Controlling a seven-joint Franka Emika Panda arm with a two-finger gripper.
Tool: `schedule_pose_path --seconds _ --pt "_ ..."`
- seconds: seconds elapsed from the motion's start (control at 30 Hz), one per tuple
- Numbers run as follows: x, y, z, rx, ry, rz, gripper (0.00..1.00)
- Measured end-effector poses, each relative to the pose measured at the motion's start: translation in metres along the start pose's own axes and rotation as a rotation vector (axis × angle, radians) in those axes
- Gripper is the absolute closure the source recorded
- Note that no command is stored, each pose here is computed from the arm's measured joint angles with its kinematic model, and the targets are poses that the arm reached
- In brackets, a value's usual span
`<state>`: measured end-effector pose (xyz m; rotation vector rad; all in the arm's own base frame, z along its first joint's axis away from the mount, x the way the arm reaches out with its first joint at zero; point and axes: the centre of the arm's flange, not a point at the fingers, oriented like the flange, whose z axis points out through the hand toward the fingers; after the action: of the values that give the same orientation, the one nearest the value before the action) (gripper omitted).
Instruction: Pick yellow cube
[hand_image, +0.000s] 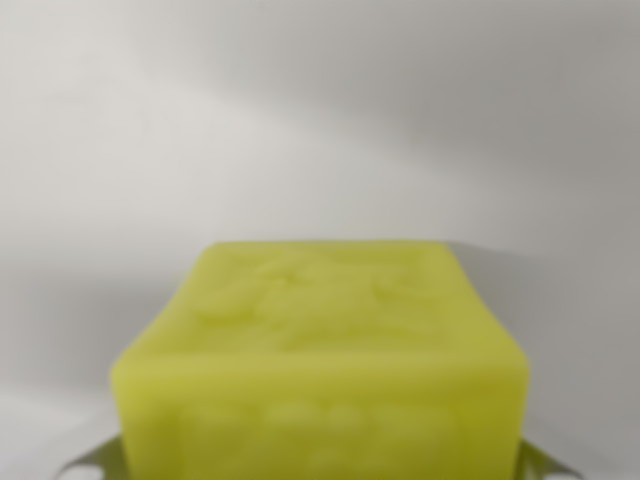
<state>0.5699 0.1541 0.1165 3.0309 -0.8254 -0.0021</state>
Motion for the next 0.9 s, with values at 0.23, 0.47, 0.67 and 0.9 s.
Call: schedule_pose_path --seconds 0.23,0.47,0.67,0.9 --pt "0.0 0.0 -0.006 -0.0003 0.0003 0.0 1.0" --pt "0.0 0.0 -0.018 -0.0005 0.0004 -0.001 1.0" --pt "0.0 0.0 -0.028 -0.0005 0.0006 -0.001 1.0" --pt "0.0 0.0 -0.04 -0.0005 0.0007 -0.001 1.0"
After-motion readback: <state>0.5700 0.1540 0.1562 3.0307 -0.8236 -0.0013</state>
